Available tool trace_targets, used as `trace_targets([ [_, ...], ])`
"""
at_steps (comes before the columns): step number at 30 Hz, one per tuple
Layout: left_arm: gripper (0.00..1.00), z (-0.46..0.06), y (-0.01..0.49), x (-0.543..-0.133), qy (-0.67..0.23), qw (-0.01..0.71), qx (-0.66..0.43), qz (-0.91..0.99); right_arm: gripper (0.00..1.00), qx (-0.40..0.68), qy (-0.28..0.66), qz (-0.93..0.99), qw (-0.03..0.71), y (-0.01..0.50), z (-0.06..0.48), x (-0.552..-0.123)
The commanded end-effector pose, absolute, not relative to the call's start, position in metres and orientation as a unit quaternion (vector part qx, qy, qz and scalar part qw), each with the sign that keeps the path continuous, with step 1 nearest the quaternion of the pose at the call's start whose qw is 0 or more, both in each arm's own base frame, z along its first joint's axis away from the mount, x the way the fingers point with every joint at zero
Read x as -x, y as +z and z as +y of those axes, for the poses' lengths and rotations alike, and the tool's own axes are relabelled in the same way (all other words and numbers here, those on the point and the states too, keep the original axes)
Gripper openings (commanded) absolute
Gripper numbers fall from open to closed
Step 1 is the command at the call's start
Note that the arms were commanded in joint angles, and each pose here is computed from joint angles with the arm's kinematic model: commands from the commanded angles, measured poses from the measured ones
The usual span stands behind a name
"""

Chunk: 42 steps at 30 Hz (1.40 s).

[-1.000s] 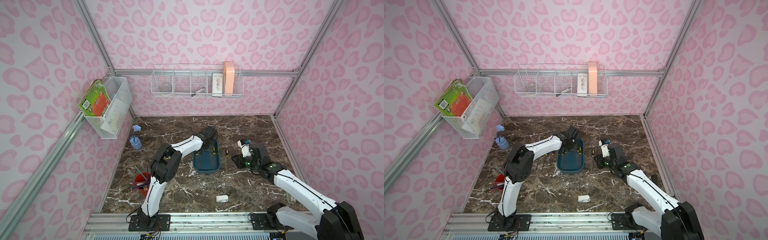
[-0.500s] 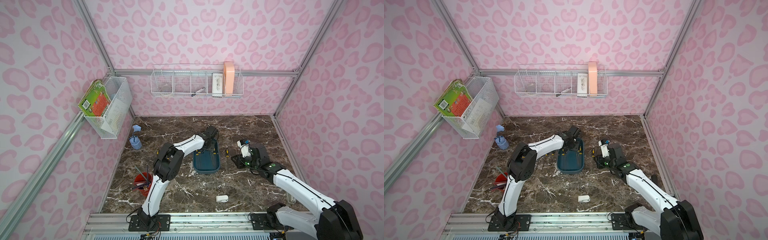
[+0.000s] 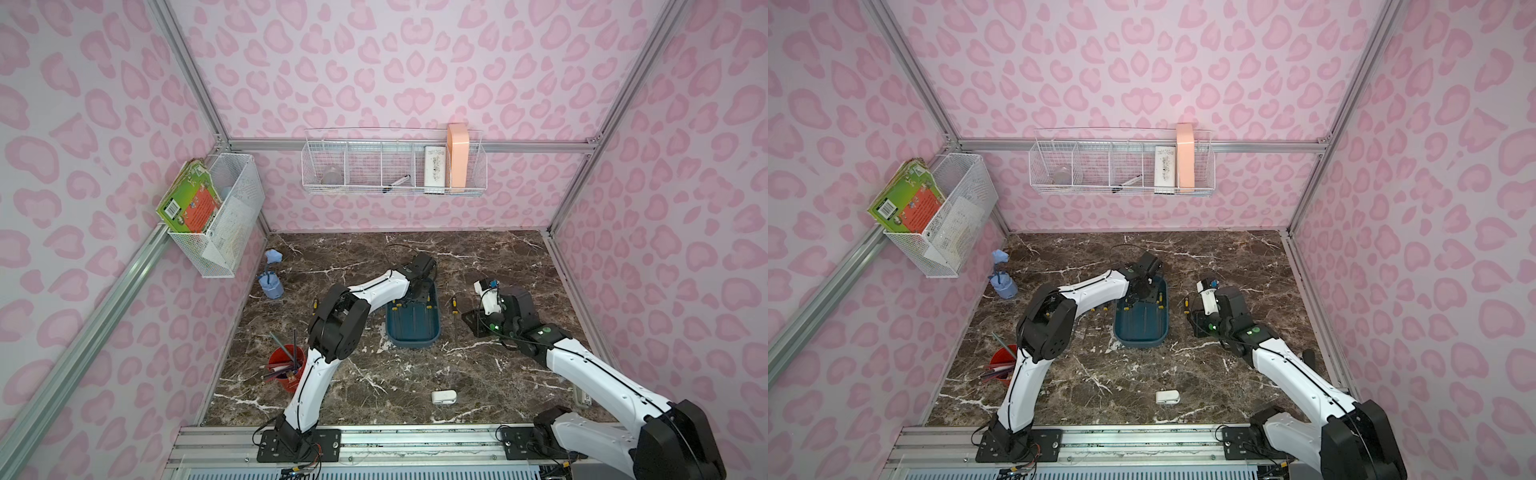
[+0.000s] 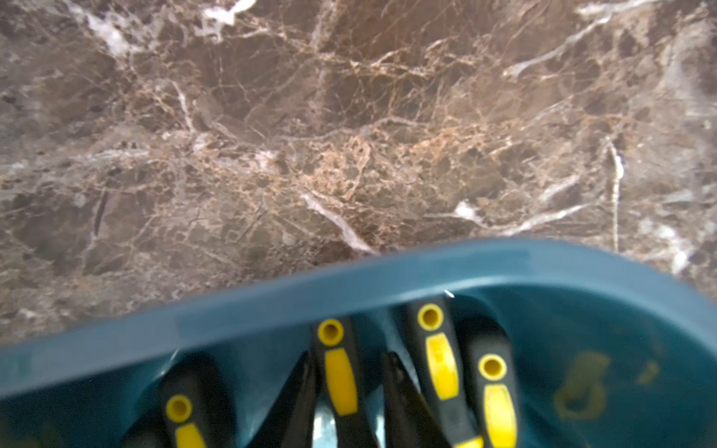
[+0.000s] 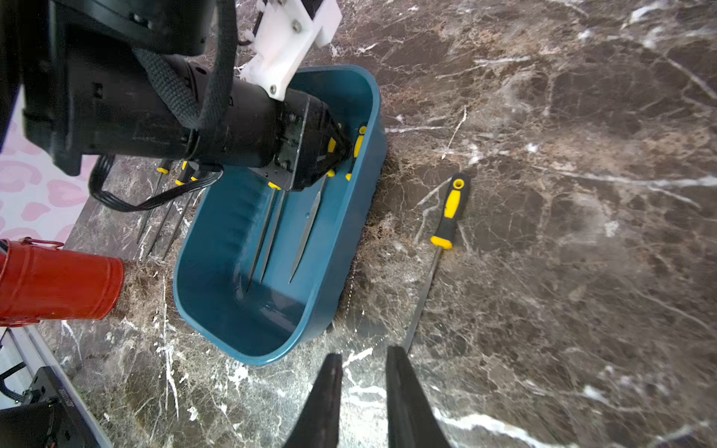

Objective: Take the file tool out of the storage box
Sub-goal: Pick up the file tool from the storage box.

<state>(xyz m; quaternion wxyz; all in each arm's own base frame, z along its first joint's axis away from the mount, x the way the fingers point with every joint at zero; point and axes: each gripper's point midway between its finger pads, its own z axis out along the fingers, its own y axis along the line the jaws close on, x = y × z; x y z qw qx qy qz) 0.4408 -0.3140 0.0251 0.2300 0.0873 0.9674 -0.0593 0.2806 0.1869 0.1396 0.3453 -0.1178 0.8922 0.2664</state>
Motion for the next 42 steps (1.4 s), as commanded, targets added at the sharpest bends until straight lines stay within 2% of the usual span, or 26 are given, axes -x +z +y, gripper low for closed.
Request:
trace_targets([
  [1, 0.22, -0.312, 0.013, -0.429, -0.062, 0.198, -0.085, 0.974, 0.22, 0.119, 0.270, 0.889, 0.350, 0.142, 0.188, -0.282],
  [3, 0.18, -0.311, 0.015, -0.429, -0.062, 0.200, -0.083, 0.974, 0.22, 0.119, 0.271, 0.888, 0.351, 0.143, 0.188, -0.281],
  [5, 0.10, -0.312, 0.019, -0.430, -0.069, 0.204, -0.083, 0.973, 0.22, 0.119, 0.273, 0.887, 0.352, 0.143, 0.189, -0.281],
  [10, 0.07, -0.316, 0.043, -0.433, -0.088, 0.228, -0.084, 0.966, 0.22, 0.120, 0.278, 0.883, 0.359, 0.148, 0.190, -0.281],
  [12, 0.02, -0.315, 0.059, -0.433, -0.090, 0.246, -0.085, 0.961, 0.22, 0.120, 0.279, 0.881, 0.362, 0.150, 0.189, -0.281],
  [19, 0.00, -0.314, 0.120, -0.430, -0.125, 0.309, -0.093, 0.938, 0.22, 0.123, 0.289, 0.871, 0.376, 0.159, 0.191, -0.280],
  [23, 0.00, -0.307, 0.165, -0.424, -0.147, 0.374, -0.094, 0.911, 0.21, 0.127, 0.297, 0.860, 0.394, 0.170, 0.191, -0.278],
  [31, 0.00, -0.306, 0.246, -0.377, -0.278, 0.483, -0.103, 0.824, 0.21, 0.161, 0.383, 0.798, 0.437, 0.208, 0.210, -0.261],
  [33, 0.00, -0.307, 0.266, -0.360, -0.313, 0.504, -0.112, 0.798, 0.23, 0.178, 0.420, 0.773, 0.441, 0.220, 0.221, -0.251],
  [37, 0.00, -0.303, 0.283, -0.334, -0.319, 0.526, -0.126, 0.778, 0.28, 0.192, 0.427, 0.759, 0.452, 0.229, 0.235, -0.243],
  [42, 0.00, -0.302, 0.297, -0.309, -0.358, 0.534, -0.134, 0.754, 0.32, 0.222, 0.482, 0.733, 0.426, 0.241, 0.276, -0.219],
])
